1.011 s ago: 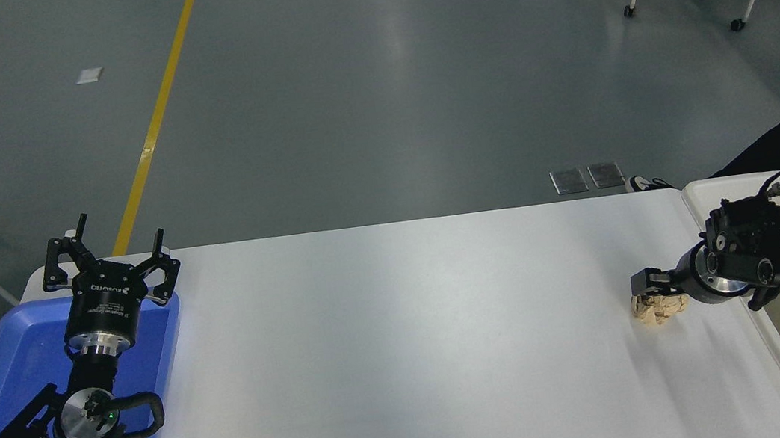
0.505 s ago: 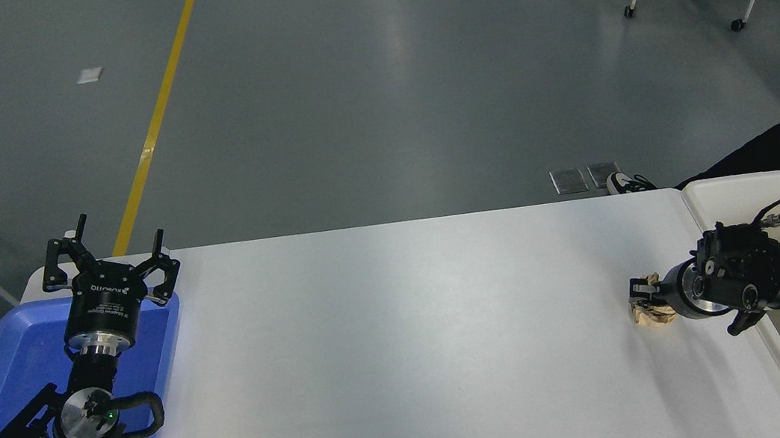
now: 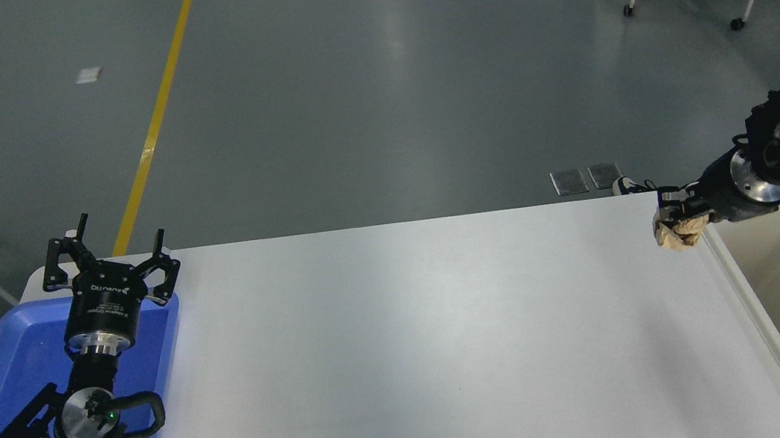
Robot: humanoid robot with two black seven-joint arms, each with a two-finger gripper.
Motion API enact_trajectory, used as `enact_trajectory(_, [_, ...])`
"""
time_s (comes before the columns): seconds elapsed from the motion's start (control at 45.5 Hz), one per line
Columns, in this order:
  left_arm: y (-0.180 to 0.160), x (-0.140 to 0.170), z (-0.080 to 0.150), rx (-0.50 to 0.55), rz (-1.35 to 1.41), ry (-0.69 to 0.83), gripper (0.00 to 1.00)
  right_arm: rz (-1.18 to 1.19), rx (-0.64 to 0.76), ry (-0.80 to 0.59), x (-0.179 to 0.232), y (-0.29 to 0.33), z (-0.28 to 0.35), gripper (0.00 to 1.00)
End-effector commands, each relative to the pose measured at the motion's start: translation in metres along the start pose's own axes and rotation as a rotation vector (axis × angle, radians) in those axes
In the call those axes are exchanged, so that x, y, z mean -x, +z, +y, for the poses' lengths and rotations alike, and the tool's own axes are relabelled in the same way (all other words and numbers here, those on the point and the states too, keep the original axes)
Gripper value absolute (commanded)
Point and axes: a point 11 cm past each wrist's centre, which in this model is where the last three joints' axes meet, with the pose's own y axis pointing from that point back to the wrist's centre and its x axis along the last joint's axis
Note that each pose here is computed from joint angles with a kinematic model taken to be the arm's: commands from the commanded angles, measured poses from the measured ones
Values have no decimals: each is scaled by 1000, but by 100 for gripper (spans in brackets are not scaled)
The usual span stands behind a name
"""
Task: Pick up paper ball place in dustbin
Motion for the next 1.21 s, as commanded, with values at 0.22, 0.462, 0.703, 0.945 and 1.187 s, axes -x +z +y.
enact_trajectory(0.22, [0, 0, 0, 0, 0, 1, 100, 175, -97, -26, -6, -57, 124, 0])
enact_trajectory(0.462, [0, 0, 0, 0, 0, 1, 100, 196, 3, -42, -1, -29, 116, 0])
enact_trajectory(0.703, [0, 0, 0, 0, 0, 1, 100, 120, 166, -9, 8, 74, 112, 0])
enact_trajectory(0.945, [0, 0, 0, 0, 0, 1, 100, -104, 325, 4, 34, 206, 92, 0])
enact_trajectory(1.187, [0, 0, 0, 1, 0, 1, 100, -132, 517, 138, 74, 290, 26, 0])
